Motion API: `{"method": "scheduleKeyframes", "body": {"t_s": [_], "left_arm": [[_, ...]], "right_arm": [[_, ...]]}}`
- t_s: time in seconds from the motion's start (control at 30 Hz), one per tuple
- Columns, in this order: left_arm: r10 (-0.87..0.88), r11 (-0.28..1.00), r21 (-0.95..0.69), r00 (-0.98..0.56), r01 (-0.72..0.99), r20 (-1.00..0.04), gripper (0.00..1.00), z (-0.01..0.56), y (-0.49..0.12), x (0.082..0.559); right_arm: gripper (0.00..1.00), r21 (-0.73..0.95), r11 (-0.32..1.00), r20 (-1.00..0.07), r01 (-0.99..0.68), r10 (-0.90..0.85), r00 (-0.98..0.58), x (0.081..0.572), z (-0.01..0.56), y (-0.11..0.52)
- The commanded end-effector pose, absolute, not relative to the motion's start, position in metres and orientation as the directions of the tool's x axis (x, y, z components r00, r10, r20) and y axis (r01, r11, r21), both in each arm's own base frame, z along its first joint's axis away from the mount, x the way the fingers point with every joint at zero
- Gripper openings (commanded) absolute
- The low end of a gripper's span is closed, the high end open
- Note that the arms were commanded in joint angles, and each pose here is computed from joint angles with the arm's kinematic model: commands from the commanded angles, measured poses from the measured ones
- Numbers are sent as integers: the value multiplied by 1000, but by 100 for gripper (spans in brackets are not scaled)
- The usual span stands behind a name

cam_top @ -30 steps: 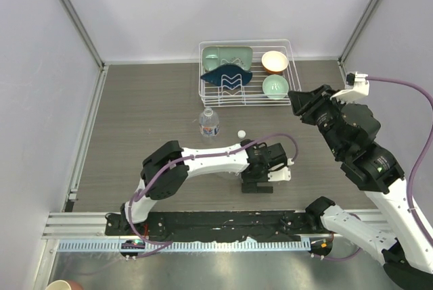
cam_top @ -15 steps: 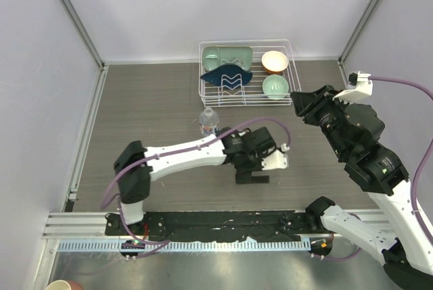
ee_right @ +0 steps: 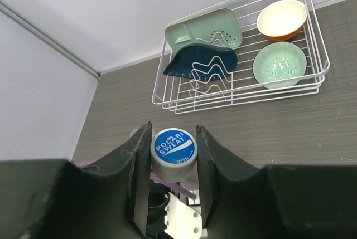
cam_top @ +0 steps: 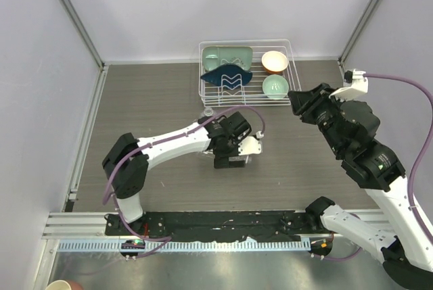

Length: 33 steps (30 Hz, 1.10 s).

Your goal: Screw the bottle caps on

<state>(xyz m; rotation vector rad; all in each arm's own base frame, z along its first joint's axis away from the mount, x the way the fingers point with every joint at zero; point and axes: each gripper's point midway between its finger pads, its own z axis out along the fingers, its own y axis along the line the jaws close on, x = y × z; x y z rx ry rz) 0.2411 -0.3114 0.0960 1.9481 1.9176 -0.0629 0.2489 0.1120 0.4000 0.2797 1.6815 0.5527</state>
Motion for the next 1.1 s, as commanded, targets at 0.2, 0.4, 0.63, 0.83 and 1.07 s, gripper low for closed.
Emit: {"method": "scheduleKeyframes", "body": {"t_s": [0.2,0.4,0.63,0.83,1.07], "left_arm": [[946,-61,261,140,964,-294,100,71,-316,243],[957,-74,217,131,973,-258,100,44,-304,234],[967,-78,132,107,988,-233,100,24,-285,217],[977,-77,108,96,991,-189,100,21,-257,203],[988,-76,69,84,995,-127,87,24,-231,188]], "right_arm": [[2,528,833,-849,-168,514,-122,247,435,111],[2,529,832,-849,-171,515,-118,247,437,111],[2,532,829,-847,-172,518,-118,245,437,110],[2,532,830,-847,-169,518,-120,243,432,108],[2,541,822,-841,-180,525,-134,242,428,112]]}}
